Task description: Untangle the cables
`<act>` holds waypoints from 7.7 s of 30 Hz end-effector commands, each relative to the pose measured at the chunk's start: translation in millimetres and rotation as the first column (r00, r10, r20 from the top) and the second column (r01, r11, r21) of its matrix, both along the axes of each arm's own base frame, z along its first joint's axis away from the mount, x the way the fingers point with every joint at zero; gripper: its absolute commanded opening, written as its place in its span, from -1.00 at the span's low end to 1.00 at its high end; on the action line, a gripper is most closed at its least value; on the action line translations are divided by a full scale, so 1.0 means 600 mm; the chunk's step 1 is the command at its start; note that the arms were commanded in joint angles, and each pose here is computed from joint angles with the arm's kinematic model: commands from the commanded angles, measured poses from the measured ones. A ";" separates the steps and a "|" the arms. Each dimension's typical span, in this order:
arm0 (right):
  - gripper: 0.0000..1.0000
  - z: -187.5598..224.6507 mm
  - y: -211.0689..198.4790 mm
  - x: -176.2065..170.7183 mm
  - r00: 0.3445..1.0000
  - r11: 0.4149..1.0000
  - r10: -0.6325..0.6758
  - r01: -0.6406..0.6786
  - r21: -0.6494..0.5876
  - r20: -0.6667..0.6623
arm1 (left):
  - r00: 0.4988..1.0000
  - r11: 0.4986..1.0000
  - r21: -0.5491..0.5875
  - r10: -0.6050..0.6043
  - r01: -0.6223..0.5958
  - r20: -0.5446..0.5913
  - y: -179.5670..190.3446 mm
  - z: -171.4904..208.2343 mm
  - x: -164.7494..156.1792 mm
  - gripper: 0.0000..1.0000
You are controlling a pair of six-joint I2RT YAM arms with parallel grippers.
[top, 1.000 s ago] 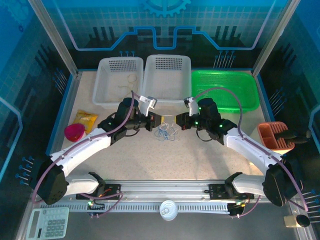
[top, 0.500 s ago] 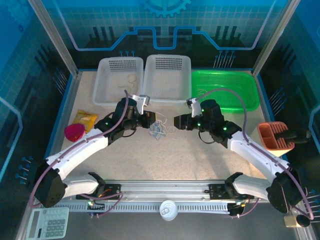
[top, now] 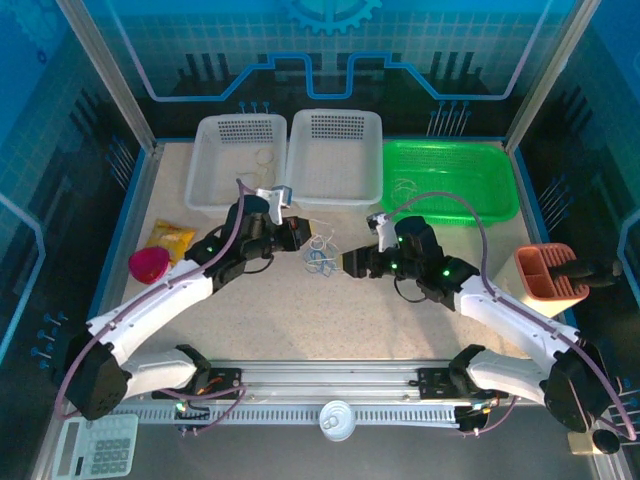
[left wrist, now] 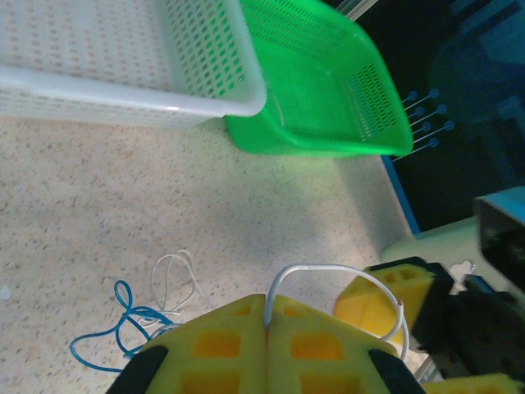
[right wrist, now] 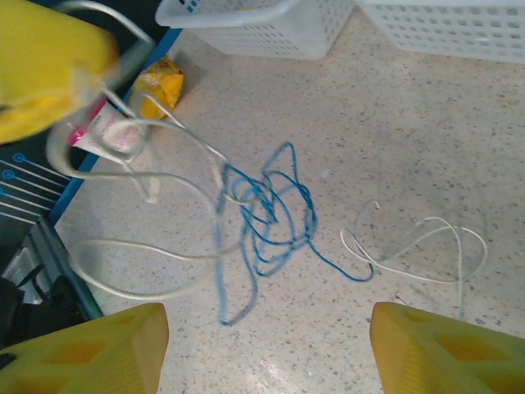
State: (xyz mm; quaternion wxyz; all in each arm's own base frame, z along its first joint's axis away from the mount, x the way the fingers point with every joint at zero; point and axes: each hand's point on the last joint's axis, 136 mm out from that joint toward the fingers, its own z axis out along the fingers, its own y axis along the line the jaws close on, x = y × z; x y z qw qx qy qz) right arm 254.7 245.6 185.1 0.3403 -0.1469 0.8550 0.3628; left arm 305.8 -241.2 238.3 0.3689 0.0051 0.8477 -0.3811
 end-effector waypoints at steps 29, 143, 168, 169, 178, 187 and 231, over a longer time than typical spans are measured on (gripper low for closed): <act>0.46 0.034 0.087 0.018 0.943 0.912 0.277 -0.319 0.259 0.186 | 0.956 0.944 -0.212 -0.210 0.253 0.207 -0.059 0.107 -0.038 -1.00; 0.55 -0.056 0.111 0.045 0.988 0.991 0.131 -0.127 -0.048 0.087 | 0.798 0.998 -0.068 0.048 -0.009 0.601 0.043 0.435 -0.018 -1.00; -0.78 -0.251 0.113 0.095 0.993 0.994 -0.064 0.054 -0.096 -0.097 | 0.671 0.986 -0.162 0.092 0.043 0.736 0.050 0.631 -0.047 -1.00; -0.73 -0.252 0.112 0.095 0.993 0.994 -0.063 0.054 -0.093 -0.099 | 0.664 0.986 -0.163 0.092 0.045 0.742 0.051 0.639 -0.049 -1.00; -0.16 -0.255 0.110 0.092 0.992 0.995 -0.060 0.050 -0.089 -0.112 | 0.660 0.986 -0.155 0.080 0.056 0.747 0.044 0.651 -0.045 -1.00; 0.28 -0.260 0.105 0.088 0.990 0.994 -0.061 0.050 -0.093 -0.124 | 0.662 0.988 -0.146 0.083 0.041 0.745 0.043 0.643 -0.037 -1.00; 0.52 -0.136 0.081 0.061 0.996 0.996 0.091 -0.091 -0.011 -0.019 | 0.736 0.988 -0.140 0.045 0.068 0.676 0.012 0.574 -0.003 -1.00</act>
